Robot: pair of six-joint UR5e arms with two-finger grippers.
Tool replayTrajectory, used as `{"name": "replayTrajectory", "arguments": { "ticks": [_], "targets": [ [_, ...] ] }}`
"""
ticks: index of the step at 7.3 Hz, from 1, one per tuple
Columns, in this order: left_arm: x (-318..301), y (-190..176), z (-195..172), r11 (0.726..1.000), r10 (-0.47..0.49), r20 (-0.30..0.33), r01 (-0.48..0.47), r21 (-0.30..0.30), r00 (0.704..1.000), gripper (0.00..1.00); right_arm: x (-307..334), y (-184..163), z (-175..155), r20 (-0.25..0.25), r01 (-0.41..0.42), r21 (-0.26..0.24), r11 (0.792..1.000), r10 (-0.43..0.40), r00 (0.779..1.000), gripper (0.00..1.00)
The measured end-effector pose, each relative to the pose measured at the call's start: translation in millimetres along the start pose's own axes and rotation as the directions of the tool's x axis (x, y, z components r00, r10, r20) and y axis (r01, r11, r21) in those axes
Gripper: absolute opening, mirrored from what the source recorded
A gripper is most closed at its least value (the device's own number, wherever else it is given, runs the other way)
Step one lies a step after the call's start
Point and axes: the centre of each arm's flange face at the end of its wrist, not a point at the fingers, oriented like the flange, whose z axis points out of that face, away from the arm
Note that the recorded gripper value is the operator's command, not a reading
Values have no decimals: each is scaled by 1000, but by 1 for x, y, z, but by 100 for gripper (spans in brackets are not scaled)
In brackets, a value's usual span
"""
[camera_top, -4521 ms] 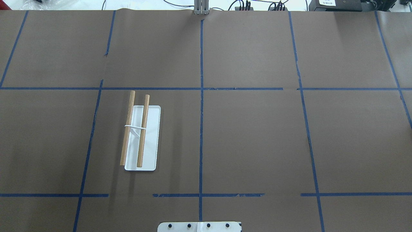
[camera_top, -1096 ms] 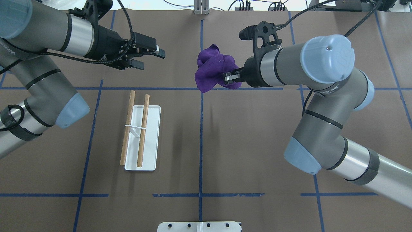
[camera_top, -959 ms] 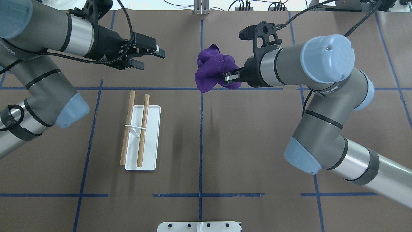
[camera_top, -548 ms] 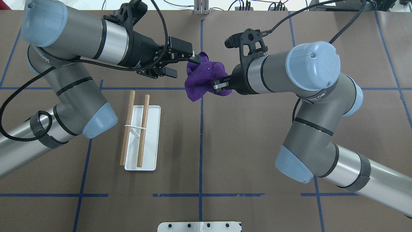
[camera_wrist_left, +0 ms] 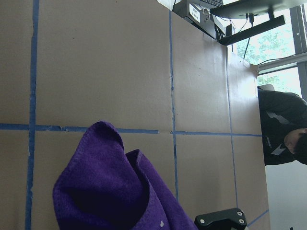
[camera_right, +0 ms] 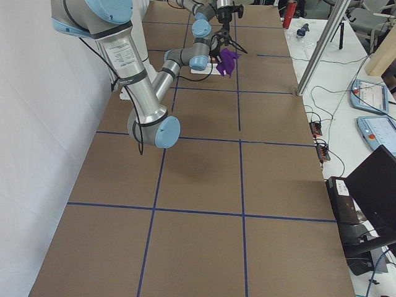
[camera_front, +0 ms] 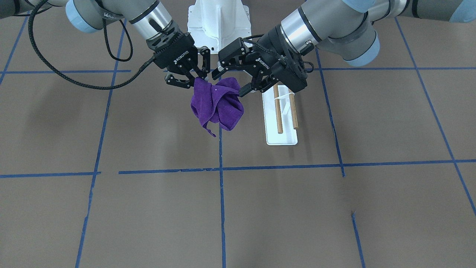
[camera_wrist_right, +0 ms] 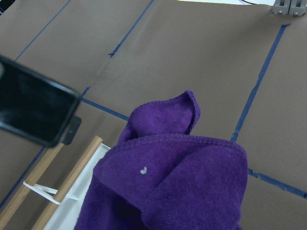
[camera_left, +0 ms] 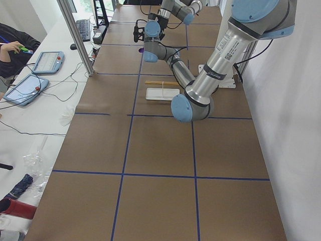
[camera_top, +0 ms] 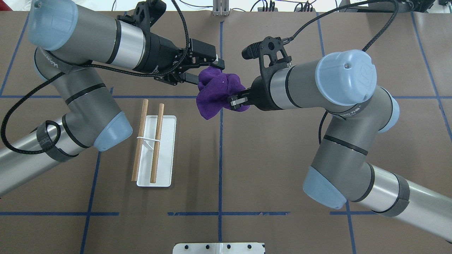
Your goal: Hang towel on rack
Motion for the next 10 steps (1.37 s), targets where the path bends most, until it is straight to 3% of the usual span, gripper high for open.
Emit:
{"name": "replayTrajectory", "arguments": {
  "ticks": [3, 7, 9, 10],
  "targets": [
    [-7, 1, 8, 1000, 4, -9, -4, -9, 1000, 85, -6, 3, -2, 12, 5, -2, 1000, -4, 1000, 0],
    [-8, 13, 20, 999, 5, -14, -6, -34, 1000, 38, -8, 4, -1, 16, 6, -4, 1000, -6, 1000, 0],
    [-8, 17, 22, 999, 14, -14, -15, -42, 1000, 1, -9, 6, 0, 16, 6, -6, 1000, -6, 1000, 0],
    [-8, 17, 22, 999, 26, -14, -27, -42, 1000, 0, -9, 6, 0, 16, 6, -7, 1000, -6, 1000, 0]
  ]
}}
